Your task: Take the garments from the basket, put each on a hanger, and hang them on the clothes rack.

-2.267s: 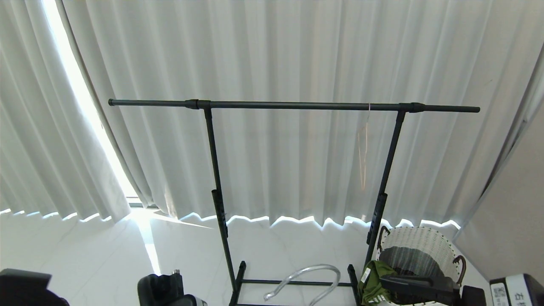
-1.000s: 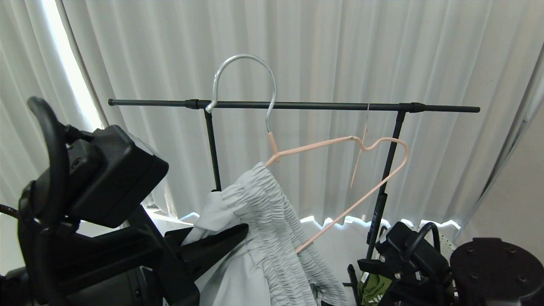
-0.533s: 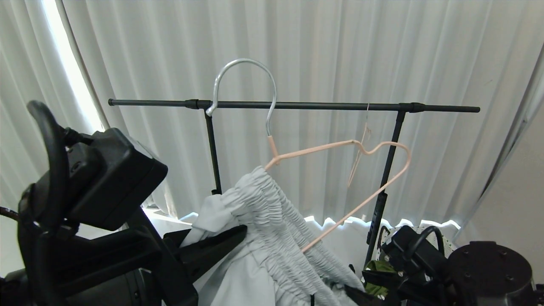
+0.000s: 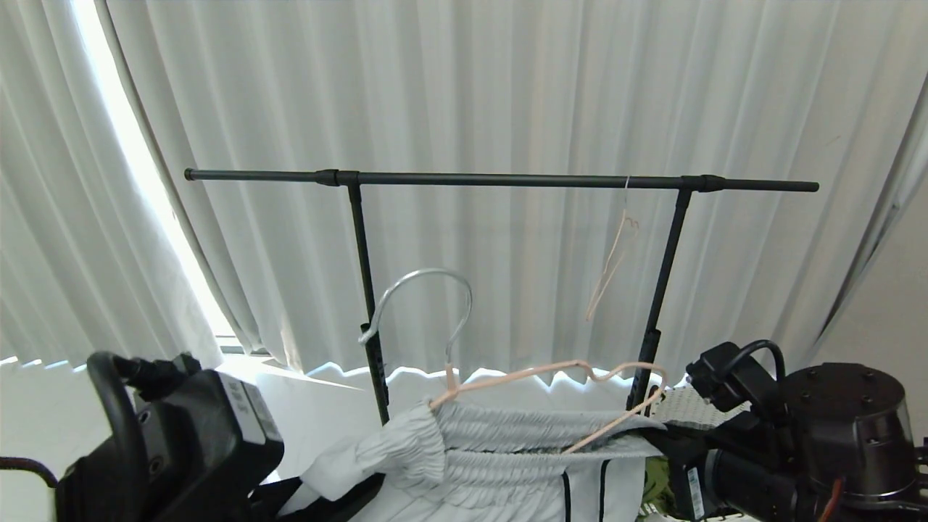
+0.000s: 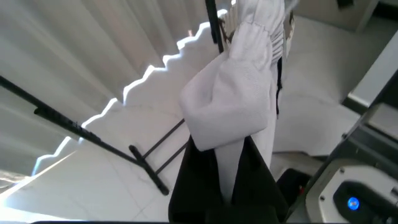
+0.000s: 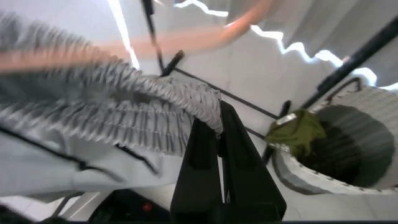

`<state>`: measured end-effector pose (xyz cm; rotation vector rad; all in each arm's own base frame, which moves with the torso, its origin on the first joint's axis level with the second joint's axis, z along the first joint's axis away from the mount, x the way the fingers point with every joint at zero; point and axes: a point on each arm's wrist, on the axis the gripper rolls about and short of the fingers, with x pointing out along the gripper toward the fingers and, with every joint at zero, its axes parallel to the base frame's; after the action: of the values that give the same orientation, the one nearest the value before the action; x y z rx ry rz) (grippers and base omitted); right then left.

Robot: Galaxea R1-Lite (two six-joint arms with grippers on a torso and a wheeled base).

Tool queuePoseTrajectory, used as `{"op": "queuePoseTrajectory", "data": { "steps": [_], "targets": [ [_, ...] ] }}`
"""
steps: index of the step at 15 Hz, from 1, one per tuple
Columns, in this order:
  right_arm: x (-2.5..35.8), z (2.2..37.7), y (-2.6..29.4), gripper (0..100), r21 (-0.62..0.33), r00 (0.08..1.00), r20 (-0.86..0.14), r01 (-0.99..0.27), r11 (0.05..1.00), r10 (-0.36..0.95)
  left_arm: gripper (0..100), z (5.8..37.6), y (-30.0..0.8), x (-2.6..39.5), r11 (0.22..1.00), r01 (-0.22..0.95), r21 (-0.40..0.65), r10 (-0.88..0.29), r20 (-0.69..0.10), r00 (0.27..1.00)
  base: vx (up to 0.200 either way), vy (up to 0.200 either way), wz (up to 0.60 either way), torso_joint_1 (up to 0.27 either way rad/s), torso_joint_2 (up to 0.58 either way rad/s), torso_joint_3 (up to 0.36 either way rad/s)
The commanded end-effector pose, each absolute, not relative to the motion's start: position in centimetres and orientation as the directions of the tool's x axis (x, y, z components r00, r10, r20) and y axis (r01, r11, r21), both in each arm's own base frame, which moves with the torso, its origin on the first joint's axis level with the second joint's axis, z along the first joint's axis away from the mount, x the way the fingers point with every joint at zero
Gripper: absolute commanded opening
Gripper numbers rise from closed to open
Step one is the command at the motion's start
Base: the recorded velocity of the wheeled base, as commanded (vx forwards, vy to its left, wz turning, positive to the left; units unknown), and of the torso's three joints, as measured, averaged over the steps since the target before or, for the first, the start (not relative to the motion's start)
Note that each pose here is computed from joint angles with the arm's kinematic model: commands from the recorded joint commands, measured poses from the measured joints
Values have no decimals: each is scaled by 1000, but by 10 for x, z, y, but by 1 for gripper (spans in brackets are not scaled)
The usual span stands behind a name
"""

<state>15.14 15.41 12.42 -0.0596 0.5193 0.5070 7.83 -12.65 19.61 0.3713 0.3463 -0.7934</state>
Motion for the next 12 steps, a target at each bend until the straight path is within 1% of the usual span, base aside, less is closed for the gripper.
{"op": "queuePoseTrajectory", "data": {
  "steps": [1,2,5,6,7,8,9,10,11,12],
  "targets": [
    [160,124,146,0,59,772,-490,-436,898,406,0,186,-110,69,633,746,208,-623,-437,649,0,0,0,0,0,0],
    [160,124,146,0,59,772,-490,-434,899,405,0,185,-110,69,632,746,209,-623,-437,649,0,0,0,0,0,0],
    [166,126,140,0,58,790,-483,-400,915,376,0,169,-96,60,598,772,215,-629,-470,619,0,0,0,0,0,0],
    [167,127,140,0,59,792,-479,-401,914,378,0,164,-95,60,592,775,221,-619,-491,613,0,0,0,0,0,0],
    [168,129,141,0,58,795,-473,-402,914,380,0,159,-94,59,583,779,229,-597,-531,602,0,0,0,0,0,0],
    [167,129,141,0,58,795,-472,-404,913,382,0,157,-94,59,578,782,233,-587,-548,596,0,0,0,0,0,0],
    [167,130,142,0,44,795,-467,-417,908,388,0,153,-96,61,570,784,246,-551,-593,587,0,0,0,0,0,0],
    [166,133,142,0,33,794,-457,-436,899,402,0,149,-101,66,579,772,261,-508,-625,593,0,0,0,0,0,0],
    [162,135,143,0,14,789,-449,-462,887,418,0,148,-105,73,619,726,299,-441,-633,636,0,0,0,0,0,0],
    [159,136,145,0,-4,783,-448,-484,875,431,0,150,-112,79,644,696,318,-404,-632,662,0,0,0,0,0,0]
  ]
}}
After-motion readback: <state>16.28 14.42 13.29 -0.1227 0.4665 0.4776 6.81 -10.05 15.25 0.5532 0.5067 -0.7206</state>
